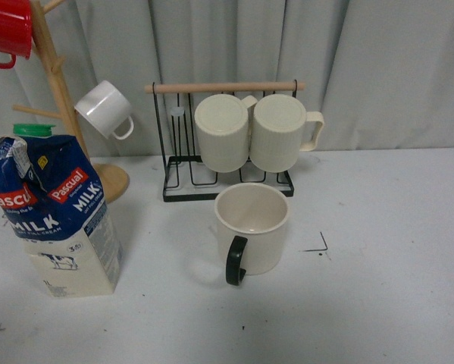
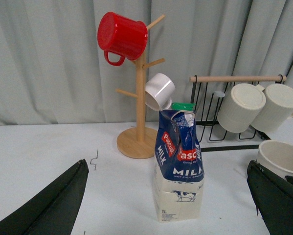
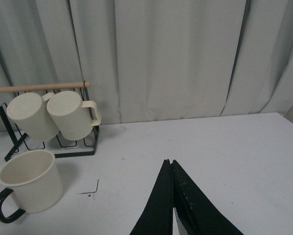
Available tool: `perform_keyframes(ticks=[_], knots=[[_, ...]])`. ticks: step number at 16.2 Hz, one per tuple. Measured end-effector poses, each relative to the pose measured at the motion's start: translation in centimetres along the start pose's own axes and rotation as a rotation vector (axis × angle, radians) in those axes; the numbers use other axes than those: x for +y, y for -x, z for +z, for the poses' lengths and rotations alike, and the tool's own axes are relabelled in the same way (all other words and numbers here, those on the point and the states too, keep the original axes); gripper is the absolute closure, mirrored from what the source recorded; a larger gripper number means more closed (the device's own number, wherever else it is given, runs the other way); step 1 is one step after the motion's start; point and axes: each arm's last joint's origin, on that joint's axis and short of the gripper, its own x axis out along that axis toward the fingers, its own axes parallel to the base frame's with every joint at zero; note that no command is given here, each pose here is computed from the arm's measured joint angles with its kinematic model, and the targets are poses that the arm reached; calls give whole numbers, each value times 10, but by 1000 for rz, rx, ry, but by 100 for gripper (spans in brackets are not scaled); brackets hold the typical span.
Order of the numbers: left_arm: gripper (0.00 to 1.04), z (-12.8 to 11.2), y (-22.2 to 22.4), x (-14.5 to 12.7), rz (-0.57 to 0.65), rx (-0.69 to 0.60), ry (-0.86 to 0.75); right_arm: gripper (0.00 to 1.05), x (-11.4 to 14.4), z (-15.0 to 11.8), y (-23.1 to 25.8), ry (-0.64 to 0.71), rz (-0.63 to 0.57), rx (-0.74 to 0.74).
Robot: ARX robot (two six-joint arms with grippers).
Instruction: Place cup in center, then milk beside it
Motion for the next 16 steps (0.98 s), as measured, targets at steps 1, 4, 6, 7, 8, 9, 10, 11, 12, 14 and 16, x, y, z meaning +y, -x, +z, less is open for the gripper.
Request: perform_keyframes(ticks=[1,4,6,7,8,9,10,11,12,14,16], knots=[[7,0,0,0,0,0,0,103,0,0,1,0,0,-2],[7,0,0,0,0,0,0,103,0,0,5,0,0,-1],[7,0,0,0,0,0,0,103,0,0,7,0,0,0],[7,0,0,0,0,0,0,103,0,-4,10,0,0,29],[7,0,0,0,1,0,0,103,0,-5,17,0,0,26],[7,0,0,0,0,0,0,103,0,-1,18,0,0,-8],[7,0,0,0,0,0,0,103,0,-4,18,0,0,16],[7,0,0,0,0,0,0,103,0,-3,18,0,0,6],[7,0,0,0,0,0,0,103,0,-4,18,0,0,10],[7,0,0,0,0,0,0,88,0,-3,18,1,0,8],[7,0,0,0,0,0,0,64,0,-3,18,1,0,9]])
